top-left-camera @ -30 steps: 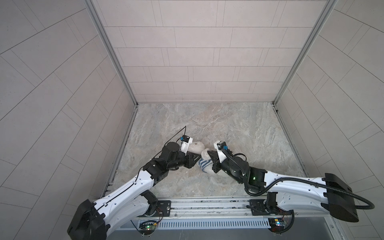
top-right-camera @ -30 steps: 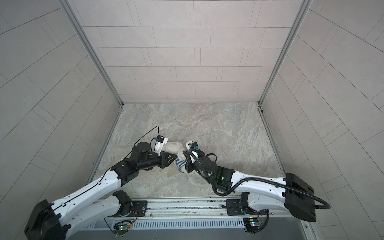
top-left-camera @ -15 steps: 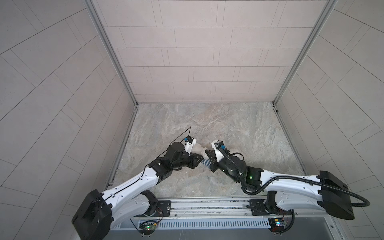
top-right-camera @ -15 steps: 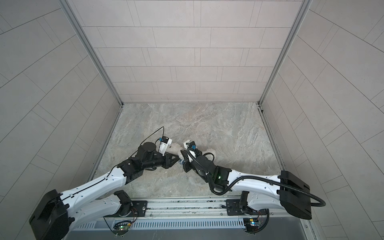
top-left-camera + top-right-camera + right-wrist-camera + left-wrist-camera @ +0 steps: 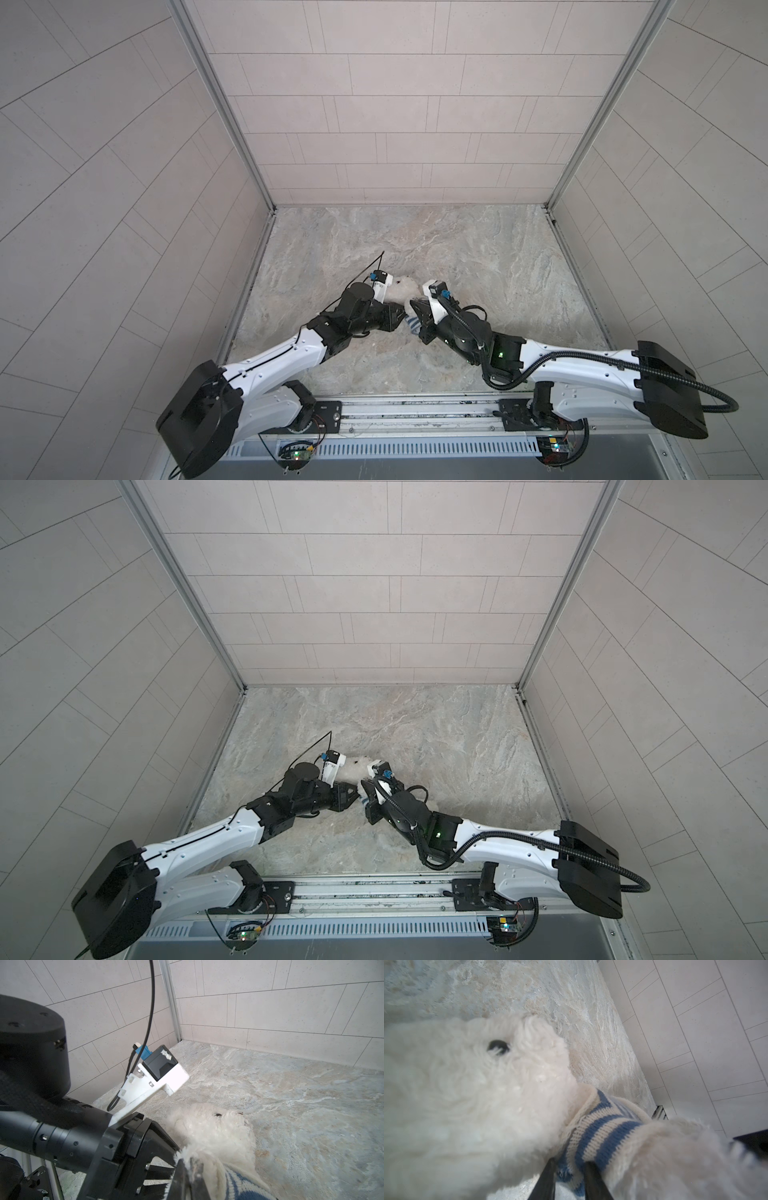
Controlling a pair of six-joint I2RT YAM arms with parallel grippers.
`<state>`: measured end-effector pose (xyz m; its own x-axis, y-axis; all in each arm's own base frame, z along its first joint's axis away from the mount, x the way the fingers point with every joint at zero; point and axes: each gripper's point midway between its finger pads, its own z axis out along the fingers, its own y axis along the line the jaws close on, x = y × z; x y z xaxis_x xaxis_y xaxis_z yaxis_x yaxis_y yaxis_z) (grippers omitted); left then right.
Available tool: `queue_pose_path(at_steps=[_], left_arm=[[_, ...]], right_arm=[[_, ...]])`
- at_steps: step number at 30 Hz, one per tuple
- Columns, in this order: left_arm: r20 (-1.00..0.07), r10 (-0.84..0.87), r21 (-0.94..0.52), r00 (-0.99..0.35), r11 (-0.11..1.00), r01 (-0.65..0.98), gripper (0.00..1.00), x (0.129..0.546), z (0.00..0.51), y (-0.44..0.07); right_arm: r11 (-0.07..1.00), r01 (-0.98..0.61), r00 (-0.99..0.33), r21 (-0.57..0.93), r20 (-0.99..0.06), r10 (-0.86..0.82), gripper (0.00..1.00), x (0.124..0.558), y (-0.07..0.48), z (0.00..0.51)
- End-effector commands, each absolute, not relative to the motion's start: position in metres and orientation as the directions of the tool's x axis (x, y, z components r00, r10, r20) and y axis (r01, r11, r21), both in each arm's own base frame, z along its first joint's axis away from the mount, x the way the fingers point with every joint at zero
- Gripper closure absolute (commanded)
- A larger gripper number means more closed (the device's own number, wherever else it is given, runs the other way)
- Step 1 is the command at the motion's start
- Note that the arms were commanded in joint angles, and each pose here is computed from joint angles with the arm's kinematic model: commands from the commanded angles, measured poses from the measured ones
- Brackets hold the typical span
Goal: Dress the teddy bear
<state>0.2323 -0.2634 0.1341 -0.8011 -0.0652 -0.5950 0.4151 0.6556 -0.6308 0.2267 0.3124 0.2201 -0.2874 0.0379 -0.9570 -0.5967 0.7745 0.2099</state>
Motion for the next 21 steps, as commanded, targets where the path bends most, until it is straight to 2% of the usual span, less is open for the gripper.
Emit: queue_pose_path(at_steps=[1,11,21], left_arm=[[-0.606,-0.072,-0.610,-0.792,0.681,0.405,0.77,0.238,0.128,-0.261],[-0.600,-0.081,-0.610,-0.796,0.689,0.390,0.80,0.240,0.124,-0.257],[-0.586,-0.107,-0.639,-0.803,0.670,0.377,0.81,0.236,0.119,-0.253]], right_arm=[[0.740,-0.607,-0.239,0.290,-0.955,0.178,1.00,0.227,0.312,0.266],[0.767,-0.569,-0.230,0.295,-0.953,0.196,1.00,0.229,0.297,0.263],[0.827,-0.488,-0.268,0.279,-0.950,0.162,0.98,0.240,0.292,0.228]])
